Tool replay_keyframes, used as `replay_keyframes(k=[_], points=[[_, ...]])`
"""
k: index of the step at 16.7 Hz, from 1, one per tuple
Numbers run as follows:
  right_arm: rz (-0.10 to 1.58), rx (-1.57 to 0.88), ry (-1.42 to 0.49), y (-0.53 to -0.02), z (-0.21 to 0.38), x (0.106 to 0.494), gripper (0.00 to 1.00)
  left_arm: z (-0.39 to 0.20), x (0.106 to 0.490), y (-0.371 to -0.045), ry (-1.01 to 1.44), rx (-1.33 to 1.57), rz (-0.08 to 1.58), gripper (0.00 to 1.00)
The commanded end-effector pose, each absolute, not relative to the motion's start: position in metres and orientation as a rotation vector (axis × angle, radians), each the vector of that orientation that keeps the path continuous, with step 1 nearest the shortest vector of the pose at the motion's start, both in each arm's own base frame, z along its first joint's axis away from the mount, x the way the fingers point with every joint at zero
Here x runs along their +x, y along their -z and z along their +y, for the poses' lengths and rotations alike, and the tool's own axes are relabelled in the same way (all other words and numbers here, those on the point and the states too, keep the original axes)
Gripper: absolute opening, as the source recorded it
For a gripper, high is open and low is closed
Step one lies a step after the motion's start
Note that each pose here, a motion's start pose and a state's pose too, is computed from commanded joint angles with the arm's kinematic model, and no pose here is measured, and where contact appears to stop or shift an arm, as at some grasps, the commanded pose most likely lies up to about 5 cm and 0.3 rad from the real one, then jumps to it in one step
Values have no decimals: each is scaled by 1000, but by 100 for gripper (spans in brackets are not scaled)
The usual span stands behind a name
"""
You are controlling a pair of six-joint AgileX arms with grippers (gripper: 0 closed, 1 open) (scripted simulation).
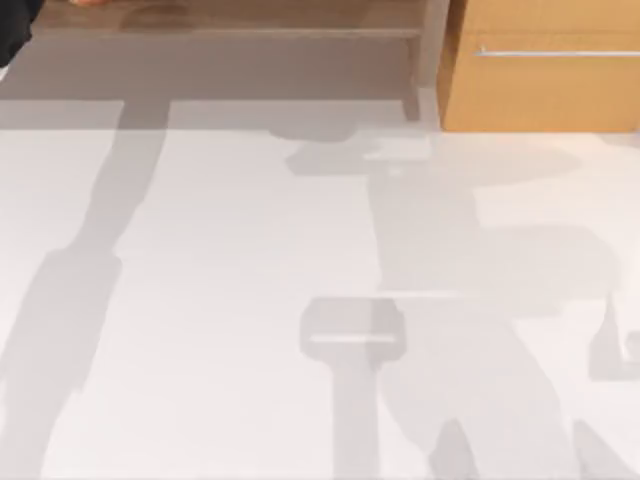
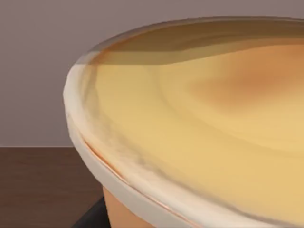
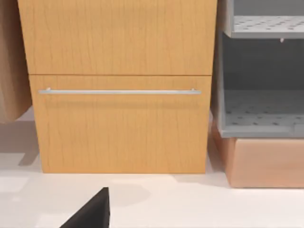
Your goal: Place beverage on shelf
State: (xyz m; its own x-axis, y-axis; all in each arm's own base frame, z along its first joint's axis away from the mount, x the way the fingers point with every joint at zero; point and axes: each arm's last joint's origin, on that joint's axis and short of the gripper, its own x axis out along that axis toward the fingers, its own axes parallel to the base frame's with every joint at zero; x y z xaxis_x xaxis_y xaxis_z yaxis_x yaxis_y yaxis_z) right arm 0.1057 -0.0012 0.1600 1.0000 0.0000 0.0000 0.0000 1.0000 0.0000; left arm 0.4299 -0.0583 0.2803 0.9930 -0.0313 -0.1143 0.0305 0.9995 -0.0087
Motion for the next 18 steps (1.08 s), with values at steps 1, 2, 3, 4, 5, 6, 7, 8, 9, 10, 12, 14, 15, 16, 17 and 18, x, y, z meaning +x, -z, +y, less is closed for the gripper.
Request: replay_keyframes(k=[1, 2, 3, 4, 5, 6, 7, 8, 9, 10, 12, 14, 15, 16, 17, 18], points=[[0, 0, 0, -160, -1, 106, 100, -59, 436, -274, 31, -6, 121, 0], [0, 0, 0, -160, -1, 106, 100, -59, 440, -270, 32, -6, 122, 0], [0, 0, 0, -160, -1, 106, 100, -59, 445, -266, 33, -5, 125, 0], [0, 0, 0, -160, -1, 106, 100, -59, 450, -260, 32, -4, 127, 0], [0, 0, 0, -160, -1, 106, 100, -58, 455, -257, 31, -5, 123, 0], [0, 0, 0, -160, -1, 106, 100, -57, 458, -255, 29, -6, 119, 0], [0, 0, 0, -160, -1, 106, 100, -57, 458, -255, 28, -6, 118, 0], [0, 0, 0, -160, -1, 106, 100, -57, 458, -255, 28, -6, 118, 0], [0, 0, 0, -160, -1, 106, 100, -57, 458, -255, 28, -6, 118, 0], [0, 0, 0, -160, -1, 106, 100, -57, 458, -255, 28, -6, 118, 0], [0, 0, 0, -160, -1, 106, 100, -57, 458, -255, 28, -6, 118, 15], [0, 0, 0, -160, -1, 106, 100, -57, 458, -255, 28, -6, 118, 30], [0, 0, 0, -160, -1, 106, 100, -57, 458, -255, 28, -6, 118, 38], [0, 0, 0, -160, -1, 106, 100, -57, 458, -255, 28, -6, 118, 45], [0, 0, 0, -160, -1, 106, 100, -57, 458, -255, 28, -6, 118, 53], [0, 0, 0, -160, -1, 106, 100, -57, 458, -255, 28, -6, 118, 60]])
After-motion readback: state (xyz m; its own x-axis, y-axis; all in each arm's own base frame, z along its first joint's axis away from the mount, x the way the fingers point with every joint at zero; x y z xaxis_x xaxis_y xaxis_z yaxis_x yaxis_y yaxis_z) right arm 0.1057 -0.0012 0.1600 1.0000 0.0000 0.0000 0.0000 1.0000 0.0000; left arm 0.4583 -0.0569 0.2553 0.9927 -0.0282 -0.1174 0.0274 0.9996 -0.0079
